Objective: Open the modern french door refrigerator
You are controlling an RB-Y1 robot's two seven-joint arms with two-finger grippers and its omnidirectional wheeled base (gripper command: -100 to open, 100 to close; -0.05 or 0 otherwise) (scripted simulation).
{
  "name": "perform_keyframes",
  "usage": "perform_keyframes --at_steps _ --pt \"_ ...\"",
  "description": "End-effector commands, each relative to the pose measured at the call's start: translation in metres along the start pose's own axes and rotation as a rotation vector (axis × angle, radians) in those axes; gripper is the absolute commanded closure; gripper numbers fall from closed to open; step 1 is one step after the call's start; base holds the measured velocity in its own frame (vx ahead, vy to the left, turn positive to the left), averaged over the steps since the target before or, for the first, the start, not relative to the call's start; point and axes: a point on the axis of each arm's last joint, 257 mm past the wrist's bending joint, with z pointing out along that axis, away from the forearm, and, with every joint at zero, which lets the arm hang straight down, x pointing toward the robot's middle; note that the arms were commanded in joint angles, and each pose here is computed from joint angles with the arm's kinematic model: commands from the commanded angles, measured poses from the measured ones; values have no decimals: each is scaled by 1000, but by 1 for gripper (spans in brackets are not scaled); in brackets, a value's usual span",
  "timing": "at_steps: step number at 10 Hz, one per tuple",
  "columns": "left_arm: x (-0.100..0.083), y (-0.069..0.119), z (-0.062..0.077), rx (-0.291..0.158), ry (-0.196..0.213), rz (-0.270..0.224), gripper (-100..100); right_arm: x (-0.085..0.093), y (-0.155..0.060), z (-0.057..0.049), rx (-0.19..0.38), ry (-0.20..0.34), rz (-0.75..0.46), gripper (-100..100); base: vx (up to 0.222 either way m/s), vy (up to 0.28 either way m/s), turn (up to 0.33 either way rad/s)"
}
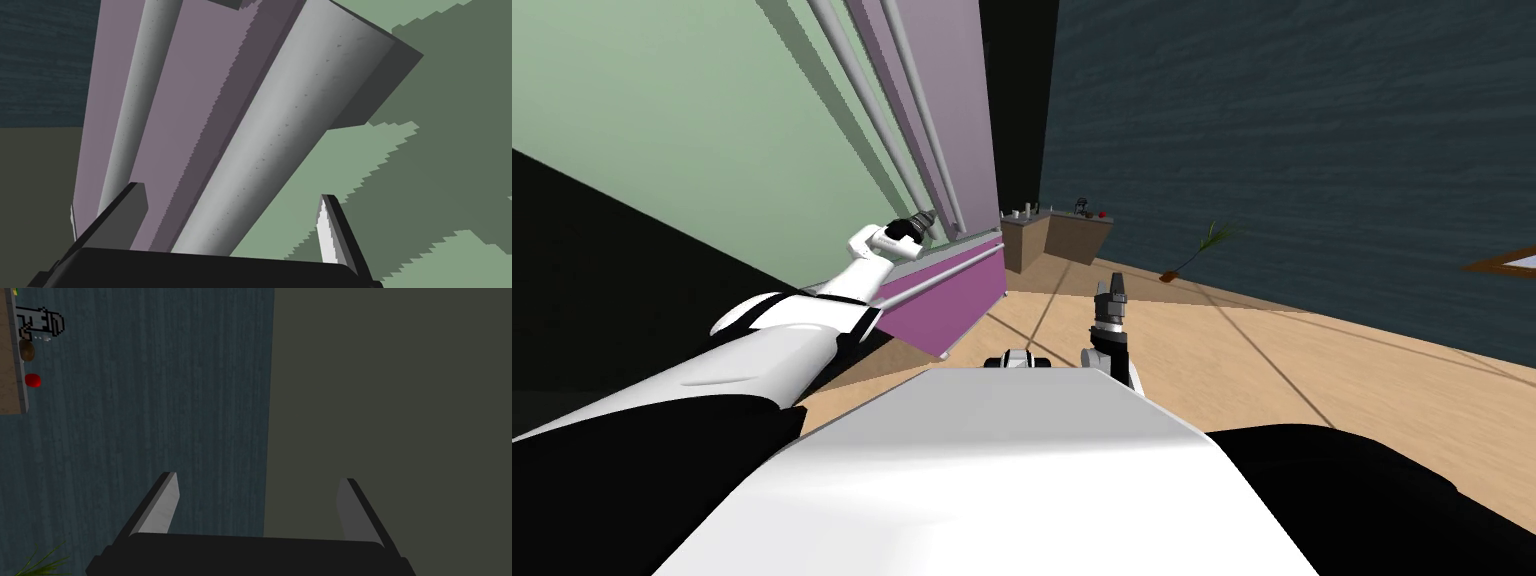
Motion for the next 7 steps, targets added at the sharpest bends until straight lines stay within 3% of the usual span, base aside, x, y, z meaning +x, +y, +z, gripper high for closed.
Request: perform_keyframes --at_steps 1,3,5,6,7 --pt "-22 16 3 -35 -43 2 -100 0 0 0 0 0 0 0 -43 68 -264" --pt "-41 34 5 -75 -80 8 -100 0 0 0 0 0 0 0 -78 92 -298" --pt "-55 43 3 -95 -109 26 -100 0 0 0 0 0 0 0 -63 53 -59" --pt "-70 49 4 -108 -139 12 -100 0 0 0 0 0 0 0 -76 45 -275" --pt "-75 65 2 -142 -149 21 -100 0 0 0 0 0 0 0 -67 59 -206"
